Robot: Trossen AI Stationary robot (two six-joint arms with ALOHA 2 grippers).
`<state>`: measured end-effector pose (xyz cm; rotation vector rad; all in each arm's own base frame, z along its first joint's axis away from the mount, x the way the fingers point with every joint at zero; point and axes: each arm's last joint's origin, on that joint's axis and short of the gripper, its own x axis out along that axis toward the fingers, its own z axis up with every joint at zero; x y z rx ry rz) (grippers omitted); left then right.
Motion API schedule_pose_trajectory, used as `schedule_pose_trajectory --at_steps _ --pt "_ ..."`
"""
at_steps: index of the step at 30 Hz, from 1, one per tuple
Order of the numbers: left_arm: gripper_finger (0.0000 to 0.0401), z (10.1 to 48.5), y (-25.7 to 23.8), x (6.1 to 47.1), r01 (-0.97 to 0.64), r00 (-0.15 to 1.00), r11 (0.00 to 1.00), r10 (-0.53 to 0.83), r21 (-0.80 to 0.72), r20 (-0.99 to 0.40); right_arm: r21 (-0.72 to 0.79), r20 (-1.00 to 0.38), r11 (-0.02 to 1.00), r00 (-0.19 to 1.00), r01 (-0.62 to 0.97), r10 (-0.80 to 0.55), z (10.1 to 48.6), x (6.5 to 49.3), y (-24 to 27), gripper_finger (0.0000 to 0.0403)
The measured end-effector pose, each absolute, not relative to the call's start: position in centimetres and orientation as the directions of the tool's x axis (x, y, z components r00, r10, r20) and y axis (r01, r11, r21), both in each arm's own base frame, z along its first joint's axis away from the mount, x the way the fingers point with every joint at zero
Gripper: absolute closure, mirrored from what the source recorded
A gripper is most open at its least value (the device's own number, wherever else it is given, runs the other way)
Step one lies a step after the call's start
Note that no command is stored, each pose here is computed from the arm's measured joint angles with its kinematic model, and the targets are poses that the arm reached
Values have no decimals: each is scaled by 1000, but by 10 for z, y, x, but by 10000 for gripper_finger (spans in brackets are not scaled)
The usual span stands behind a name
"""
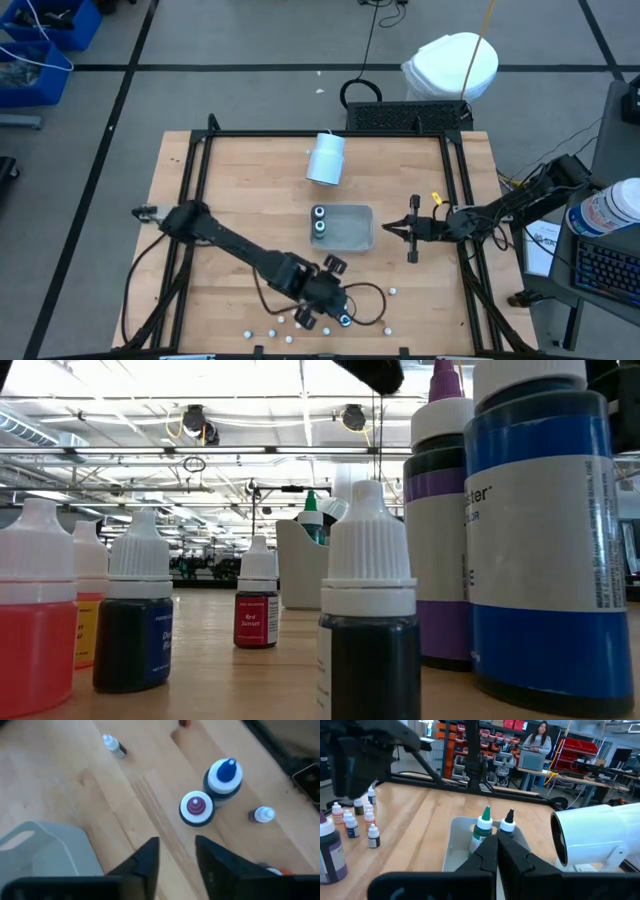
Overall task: Pick & Place food coloring
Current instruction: Put the large purple food coloring bottle into the gray bin
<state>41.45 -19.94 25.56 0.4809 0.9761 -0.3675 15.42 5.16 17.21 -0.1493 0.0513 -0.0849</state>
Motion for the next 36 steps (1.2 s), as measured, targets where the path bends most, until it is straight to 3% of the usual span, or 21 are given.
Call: schedule_pose_trajectory --at_steps 7,12,20,25,36 --pt "131 248 -200 423 605 461 770 -132 203 -877 -167 -44 983 995 80 -88 172 154 52 402" --pt "89 249 -196 428 667 432 736 -254 117 -865 -174 -49 982 995 79 -89 172 154 52 403" --pt "100 253 -192 437 673 483 732 -320 112 -815 -177 -51 981 995 78 -89 172 154 52 403" --pt "121 247 -186 443 692 454 720 -380 51 -806 -177 -51 981 995 78 -89 172 154 52 403" --pt "143 225 -184 451 696 417 717 -371 29 -830 -185 -72 980 993 75 -90 170 154 51 403"
